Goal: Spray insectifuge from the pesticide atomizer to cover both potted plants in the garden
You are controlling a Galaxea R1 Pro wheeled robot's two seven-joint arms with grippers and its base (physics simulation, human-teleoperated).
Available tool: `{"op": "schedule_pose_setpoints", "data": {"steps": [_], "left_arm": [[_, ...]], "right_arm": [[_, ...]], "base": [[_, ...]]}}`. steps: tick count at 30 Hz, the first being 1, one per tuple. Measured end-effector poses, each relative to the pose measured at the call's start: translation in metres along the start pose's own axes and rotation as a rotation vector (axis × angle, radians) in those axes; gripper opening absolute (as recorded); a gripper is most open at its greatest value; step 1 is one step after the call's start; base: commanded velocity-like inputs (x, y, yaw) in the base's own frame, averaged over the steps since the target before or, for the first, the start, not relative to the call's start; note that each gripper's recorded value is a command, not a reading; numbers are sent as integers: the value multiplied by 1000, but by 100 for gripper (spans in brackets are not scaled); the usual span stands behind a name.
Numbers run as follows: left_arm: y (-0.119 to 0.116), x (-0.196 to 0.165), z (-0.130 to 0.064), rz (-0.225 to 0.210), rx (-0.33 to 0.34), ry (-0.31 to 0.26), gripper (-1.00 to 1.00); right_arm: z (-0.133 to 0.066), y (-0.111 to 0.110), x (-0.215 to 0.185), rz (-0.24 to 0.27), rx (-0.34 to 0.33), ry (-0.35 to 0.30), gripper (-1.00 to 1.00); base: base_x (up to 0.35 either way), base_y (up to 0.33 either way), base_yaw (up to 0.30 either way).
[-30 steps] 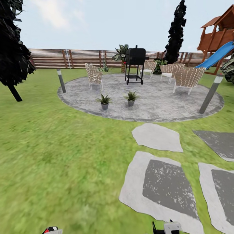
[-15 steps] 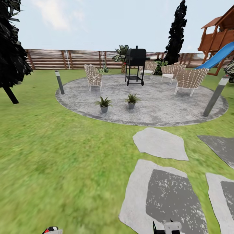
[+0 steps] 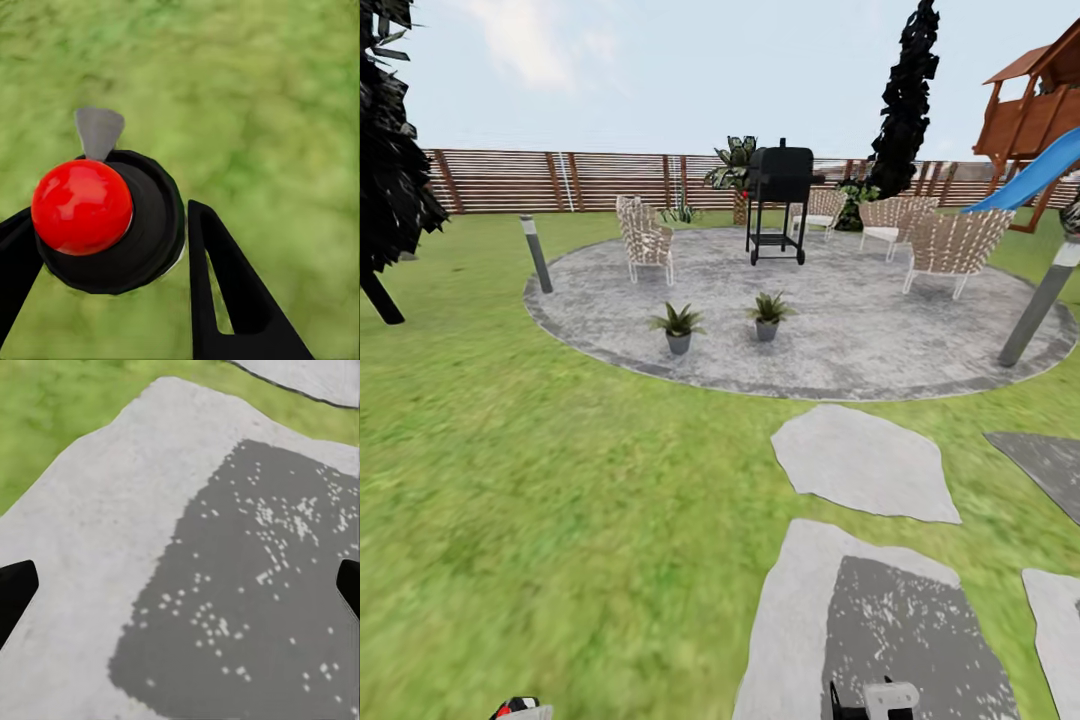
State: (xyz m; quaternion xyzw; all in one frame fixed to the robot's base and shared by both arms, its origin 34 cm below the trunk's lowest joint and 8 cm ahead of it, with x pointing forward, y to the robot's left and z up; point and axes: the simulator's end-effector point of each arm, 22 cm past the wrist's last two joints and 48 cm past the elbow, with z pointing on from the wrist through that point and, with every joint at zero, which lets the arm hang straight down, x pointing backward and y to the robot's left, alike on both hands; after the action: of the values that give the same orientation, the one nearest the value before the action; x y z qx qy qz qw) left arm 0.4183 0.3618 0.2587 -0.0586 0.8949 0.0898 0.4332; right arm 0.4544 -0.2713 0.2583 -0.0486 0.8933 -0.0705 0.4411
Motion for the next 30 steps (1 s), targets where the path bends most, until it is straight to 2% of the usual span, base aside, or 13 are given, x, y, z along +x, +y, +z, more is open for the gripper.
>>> {"op": "schedule_pose_setpoints", "data": {"steps": [30], "left_arm": [[0,0,0,0,0,0,-100]], "right_arm": [[0,-1,0,1,2,-1,100]], "base": [[339,0,0]]}}
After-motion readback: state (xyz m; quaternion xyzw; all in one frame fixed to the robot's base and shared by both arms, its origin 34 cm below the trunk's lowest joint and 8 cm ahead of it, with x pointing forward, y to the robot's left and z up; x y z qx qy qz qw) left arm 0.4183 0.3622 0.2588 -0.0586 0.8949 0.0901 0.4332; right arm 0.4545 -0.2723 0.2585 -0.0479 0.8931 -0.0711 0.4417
